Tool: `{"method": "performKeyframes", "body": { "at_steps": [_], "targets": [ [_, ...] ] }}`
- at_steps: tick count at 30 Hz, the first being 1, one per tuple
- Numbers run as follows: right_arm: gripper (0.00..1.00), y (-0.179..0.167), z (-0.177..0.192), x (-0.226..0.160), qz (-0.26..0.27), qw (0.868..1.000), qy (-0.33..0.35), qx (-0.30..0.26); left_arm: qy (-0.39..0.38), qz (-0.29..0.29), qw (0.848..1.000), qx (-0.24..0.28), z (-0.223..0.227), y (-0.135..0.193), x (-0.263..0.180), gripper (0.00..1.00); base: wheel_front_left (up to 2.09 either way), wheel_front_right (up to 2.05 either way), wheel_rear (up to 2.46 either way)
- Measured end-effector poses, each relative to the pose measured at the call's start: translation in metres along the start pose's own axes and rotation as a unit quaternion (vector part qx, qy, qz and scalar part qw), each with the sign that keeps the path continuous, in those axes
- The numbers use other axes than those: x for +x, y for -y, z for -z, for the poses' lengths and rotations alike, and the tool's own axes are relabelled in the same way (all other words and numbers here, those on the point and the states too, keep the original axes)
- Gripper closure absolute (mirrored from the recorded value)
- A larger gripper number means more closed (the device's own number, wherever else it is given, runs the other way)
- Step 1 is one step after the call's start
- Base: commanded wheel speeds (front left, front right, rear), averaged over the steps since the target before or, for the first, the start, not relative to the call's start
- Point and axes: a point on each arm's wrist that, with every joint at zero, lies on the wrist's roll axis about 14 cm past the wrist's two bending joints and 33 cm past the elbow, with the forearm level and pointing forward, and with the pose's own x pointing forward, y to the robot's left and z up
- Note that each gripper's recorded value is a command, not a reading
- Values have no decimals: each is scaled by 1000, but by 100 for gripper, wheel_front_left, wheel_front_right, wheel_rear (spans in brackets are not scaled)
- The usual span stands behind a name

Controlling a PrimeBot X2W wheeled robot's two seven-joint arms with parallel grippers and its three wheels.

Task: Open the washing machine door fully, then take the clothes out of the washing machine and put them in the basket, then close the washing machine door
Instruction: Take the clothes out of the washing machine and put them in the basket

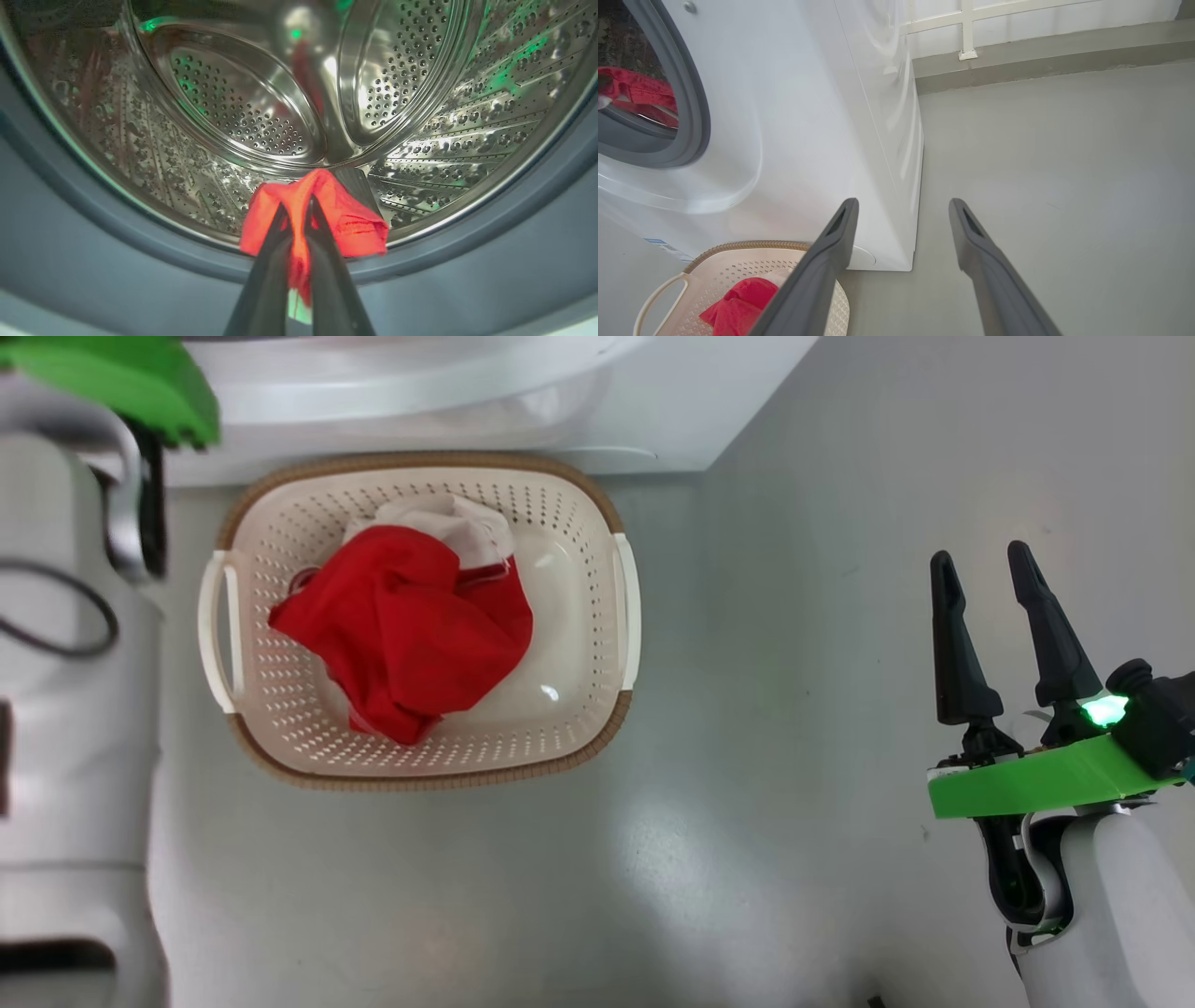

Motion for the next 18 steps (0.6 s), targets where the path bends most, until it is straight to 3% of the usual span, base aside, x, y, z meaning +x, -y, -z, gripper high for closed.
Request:
{"method": "performKeyframes", "body": {
  "at_steps": [18],
  "targets": [
    [0,-12,-18,-14,-11,1000,16,-7,154,-7,987,-44,-90,-7,-82,100,0,0,0]
  ]
}}
